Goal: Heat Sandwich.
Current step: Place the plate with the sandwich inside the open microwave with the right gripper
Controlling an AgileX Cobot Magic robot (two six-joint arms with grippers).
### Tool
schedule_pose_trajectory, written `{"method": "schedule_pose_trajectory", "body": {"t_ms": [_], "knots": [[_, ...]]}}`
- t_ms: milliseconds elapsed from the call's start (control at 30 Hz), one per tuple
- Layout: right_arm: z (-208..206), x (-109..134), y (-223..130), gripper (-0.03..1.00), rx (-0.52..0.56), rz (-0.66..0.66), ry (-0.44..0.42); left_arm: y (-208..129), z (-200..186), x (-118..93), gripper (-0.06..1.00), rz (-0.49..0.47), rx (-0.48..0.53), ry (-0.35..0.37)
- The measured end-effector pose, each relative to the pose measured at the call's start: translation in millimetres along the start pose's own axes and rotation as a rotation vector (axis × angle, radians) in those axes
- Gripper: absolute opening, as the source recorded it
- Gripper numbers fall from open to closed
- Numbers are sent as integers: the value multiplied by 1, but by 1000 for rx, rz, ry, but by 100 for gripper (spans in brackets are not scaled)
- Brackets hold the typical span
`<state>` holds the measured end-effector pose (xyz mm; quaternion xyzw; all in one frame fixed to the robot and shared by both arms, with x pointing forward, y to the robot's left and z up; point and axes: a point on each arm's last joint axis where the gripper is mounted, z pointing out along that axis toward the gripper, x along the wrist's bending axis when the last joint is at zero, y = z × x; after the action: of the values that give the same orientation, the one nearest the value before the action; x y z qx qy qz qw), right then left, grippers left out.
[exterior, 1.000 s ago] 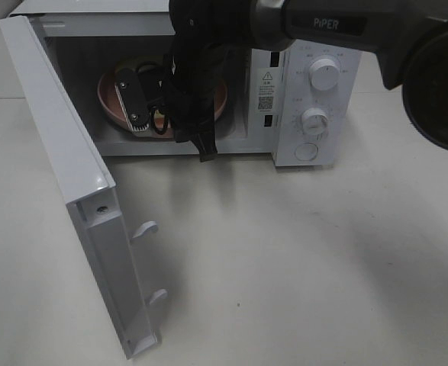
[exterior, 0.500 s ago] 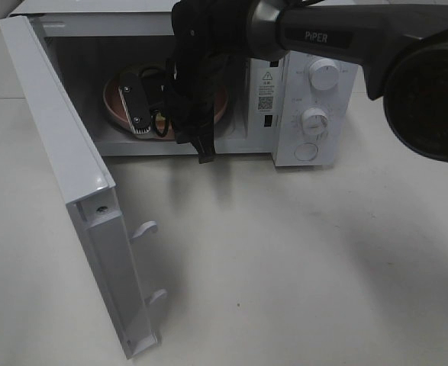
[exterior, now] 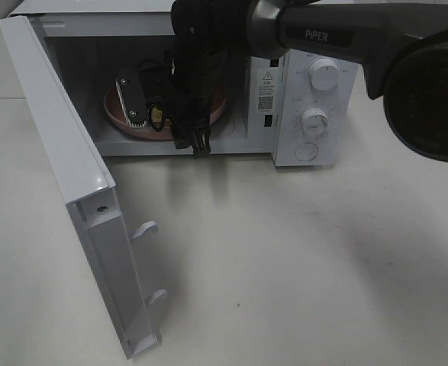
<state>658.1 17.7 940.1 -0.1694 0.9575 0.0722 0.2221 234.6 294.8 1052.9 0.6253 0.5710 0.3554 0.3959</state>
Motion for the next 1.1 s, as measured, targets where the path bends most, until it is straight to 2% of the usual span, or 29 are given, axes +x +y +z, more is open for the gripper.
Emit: {"method": "schedule_pose_trajectory", "body": {"t_ms": [33,200,533,733,1100], "knots": [[0,0,0,63,-2,4,1,0,0,0,97,0,0,0],[0,0,1,71,-7,36,-3,0,0,0,97,0,0,0],[0,0,1,72,-17,58,-25,0,0,0,97,0,0,0],[5,10,-1,73,-25,52,-39,0,0,0,97,0,0,0],[-9,19,-6,73,-43,22,-125,0,0,0,97,0,0,0]]}}
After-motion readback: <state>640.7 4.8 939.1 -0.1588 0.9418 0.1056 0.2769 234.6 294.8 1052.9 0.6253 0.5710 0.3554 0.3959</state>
